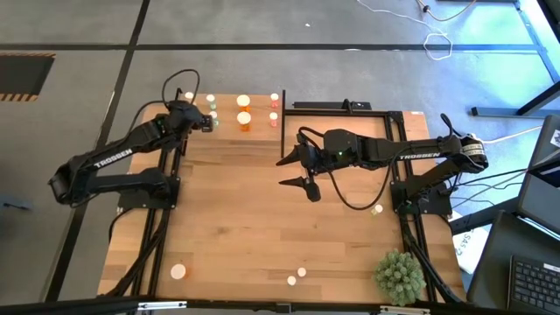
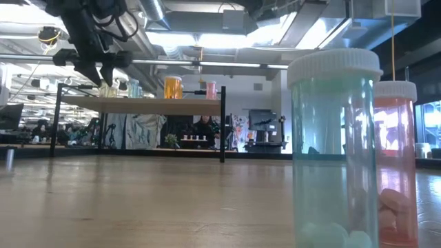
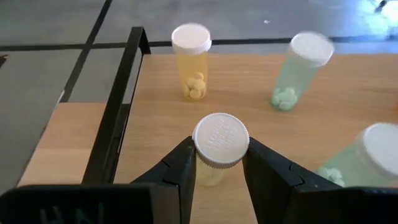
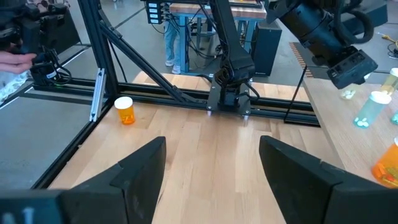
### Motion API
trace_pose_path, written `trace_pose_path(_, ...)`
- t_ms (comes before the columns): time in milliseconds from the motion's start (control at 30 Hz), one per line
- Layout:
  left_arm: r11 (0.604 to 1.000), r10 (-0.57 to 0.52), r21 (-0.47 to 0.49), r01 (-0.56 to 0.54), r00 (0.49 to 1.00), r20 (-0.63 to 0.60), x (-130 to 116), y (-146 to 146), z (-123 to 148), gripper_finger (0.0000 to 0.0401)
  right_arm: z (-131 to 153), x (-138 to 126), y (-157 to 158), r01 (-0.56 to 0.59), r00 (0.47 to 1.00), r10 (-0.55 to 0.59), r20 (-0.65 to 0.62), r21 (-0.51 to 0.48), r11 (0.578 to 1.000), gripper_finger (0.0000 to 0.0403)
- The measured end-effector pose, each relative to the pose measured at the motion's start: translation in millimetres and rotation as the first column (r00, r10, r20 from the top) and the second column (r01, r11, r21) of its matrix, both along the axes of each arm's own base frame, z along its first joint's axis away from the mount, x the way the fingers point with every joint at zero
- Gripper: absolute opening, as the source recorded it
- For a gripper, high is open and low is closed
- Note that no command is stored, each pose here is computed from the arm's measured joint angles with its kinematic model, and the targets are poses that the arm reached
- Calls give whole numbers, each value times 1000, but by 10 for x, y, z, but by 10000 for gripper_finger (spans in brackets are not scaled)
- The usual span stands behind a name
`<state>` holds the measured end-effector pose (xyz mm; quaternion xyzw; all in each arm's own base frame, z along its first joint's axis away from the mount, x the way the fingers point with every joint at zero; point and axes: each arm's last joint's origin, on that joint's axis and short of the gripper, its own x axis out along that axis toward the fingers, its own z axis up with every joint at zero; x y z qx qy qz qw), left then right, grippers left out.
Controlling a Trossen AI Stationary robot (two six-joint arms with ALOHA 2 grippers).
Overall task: Pick and place medicine bottles onto shelf by color
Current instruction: Put the left small yellow pill on the shelf aligned with the yellow pill on the shelf
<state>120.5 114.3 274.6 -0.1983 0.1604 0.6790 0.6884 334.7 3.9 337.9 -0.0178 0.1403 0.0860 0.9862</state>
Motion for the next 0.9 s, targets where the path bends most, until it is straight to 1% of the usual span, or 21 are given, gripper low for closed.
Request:
trace_pose_path(333, 1000, -1, -19, 0, 1000, -25, 52, 38, -50, 111, 0, 0, 0, 0, 1000, 0, 0, 0, 1000, 261)
trace_pose_path(900, 1000, 12, -12, -13, 999, -33, 47, 39, -51, 113, 0, 0, 1, 0, 1000, 0, 0, 0, 1000, 261)
